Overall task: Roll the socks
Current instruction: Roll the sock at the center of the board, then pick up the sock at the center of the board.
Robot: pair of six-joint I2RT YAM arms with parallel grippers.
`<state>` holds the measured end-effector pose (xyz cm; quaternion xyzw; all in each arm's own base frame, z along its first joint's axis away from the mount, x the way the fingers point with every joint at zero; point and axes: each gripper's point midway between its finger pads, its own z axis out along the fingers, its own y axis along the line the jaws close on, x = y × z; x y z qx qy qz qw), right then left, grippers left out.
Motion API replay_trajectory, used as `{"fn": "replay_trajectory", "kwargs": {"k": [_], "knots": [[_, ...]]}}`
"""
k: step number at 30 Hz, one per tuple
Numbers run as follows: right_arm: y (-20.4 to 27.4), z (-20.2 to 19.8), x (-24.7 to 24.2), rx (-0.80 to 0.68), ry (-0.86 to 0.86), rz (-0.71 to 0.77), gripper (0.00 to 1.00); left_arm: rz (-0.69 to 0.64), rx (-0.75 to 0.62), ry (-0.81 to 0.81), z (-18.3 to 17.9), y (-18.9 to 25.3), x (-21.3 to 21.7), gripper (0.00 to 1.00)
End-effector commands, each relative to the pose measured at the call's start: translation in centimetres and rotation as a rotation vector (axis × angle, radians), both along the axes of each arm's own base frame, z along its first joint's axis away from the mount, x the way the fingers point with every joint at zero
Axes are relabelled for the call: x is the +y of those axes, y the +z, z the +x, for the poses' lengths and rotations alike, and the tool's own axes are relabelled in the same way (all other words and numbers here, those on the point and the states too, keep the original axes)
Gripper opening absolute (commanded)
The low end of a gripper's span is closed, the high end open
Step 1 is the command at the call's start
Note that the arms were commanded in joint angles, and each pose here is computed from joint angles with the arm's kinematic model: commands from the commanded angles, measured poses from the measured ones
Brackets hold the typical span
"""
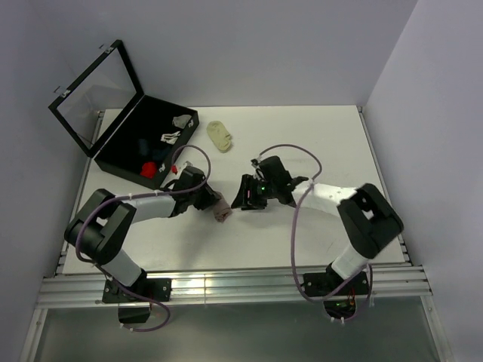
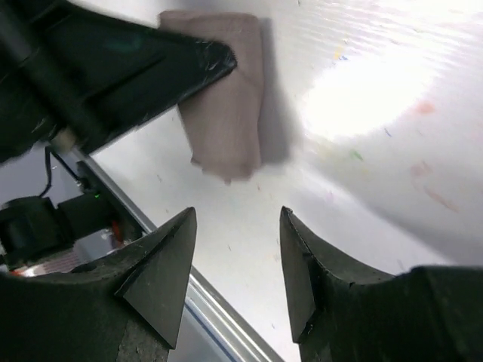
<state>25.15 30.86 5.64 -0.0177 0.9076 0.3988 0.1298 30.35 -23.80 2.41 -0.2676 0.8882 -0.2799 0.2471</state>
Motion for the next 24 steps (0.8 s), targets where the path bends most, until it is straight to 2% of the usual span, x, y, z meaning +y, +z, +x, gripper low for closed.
{"fn": "replay_trajectory", "kwargs": {"k": [1,5,8,18,21,24], "knots": [[0.3,-0.8,-4.4,-0.115,-0.033,-0.168,0.56,0.385,0.243,-0.017,-5.3,-6.8,6.8,0.12],[1.6,-1.7,-7.0,-0.195,-0.085,-0.204,0.56,0.456,0.259,-0.059,-5.0,-6.2,6.1,0.2],[3.6,-2.3,-8.2,-0.26,-0.12,-0.174,0.56,0.521,0.284,-0.098,-5.5,-6.0,5.6,0.24],[5.3,-3.5,-11.1,-0.341,-0.175,-0.149,0.57,0.668,0.419,-0.21,-8.1,-8.6,3.9,0.38],[5.6,-4.0,-11.6,-0.347,-0.178,-0.141,0.57,0.684,0.438,-0.235,-8.4,-9.1,3.4,0.32],[6.0,-4.4,-11.9,-0.36,-0.179,-0.129,0.57,0.686,0.41,-0.221,-7.6,-8.2,3.0,0.15]]}}
